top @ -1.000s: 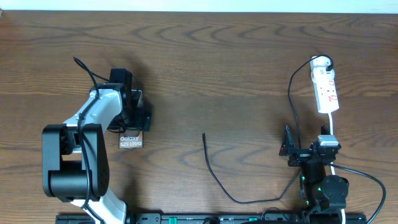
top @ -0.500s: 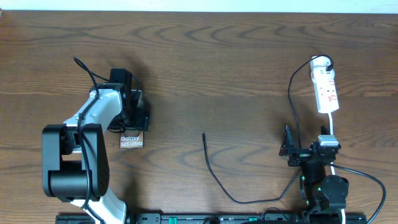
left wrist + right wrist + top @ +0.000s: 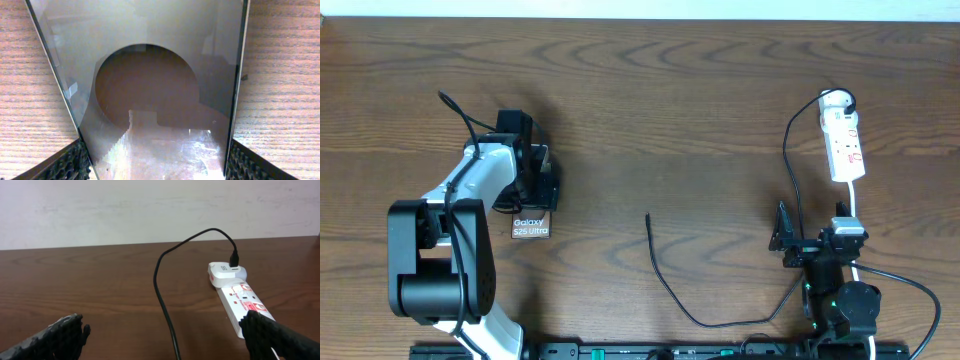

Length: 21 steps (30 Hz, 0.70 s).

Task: Plug charger to phone and switch on socket
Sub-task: 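Close the left gripper on the phone's sides and hold it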

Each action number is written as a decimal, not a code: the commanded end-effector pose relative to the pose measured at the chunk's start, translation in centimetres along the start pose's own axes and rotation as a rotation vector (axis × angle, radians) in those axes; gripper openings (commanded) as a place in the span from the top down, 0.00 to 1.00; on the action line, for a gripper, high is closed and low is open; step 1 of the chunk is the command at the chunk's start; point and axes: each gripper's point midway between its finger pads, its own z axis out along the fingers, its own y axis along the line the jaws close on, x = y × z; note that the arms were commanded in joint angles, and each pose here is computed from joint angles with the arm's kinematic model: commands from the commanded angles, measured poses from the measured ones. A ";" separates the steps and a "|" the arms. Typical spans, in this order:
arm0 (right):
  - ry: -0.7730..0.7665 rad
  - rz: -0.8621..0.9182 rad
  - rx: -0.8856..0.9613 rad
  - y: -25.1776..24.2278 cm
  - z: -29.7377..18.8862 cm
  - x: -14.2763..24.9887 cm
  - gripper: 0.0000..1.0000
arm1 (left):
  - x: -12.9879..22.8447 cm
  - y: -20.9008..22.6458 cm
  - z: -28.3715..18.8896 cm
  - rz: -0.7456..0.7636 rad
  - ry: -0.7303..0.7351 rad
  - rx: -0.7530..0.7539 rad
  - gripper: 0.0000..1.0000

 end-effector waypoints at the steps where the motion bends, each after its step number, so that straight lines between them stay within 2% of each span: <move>1: 0.005 -0.008 0.008 -0.2 0.0 0.2 0.01 | 1.1 -0.1 0.8 0.008 0.035 0.001 0.24; 4: 0.005 -0.008 0.008 -0.2 0.0 0.2 0.01 | 1.1 -0.1 0.8 0.008 0.035 0.001 0.23; 5: 0.005 -0.008 0.008 -0.2 0.0 0.2 0.01 | 1.1 -0.1 0.8 0.008 0.035 0.001 0.18; 8: 0.005 -0.008 0.008 -0.2 0.0 0.2 0.01 | 1.0 -0.1 0.8 0.008 0.032 0.001 0.09; 12: 0.005 -0.008 0.008 -0.2 0.0 0.2 0.01 | 0.9 -0.3 1.1 0.008 0.019 0.012 0.01; 21: 0.005 -0.008 0.008 -0.2 0.0 0.2 0.01 | 2.4 -0.4 2.5 0.008 0.037 0.017 0.02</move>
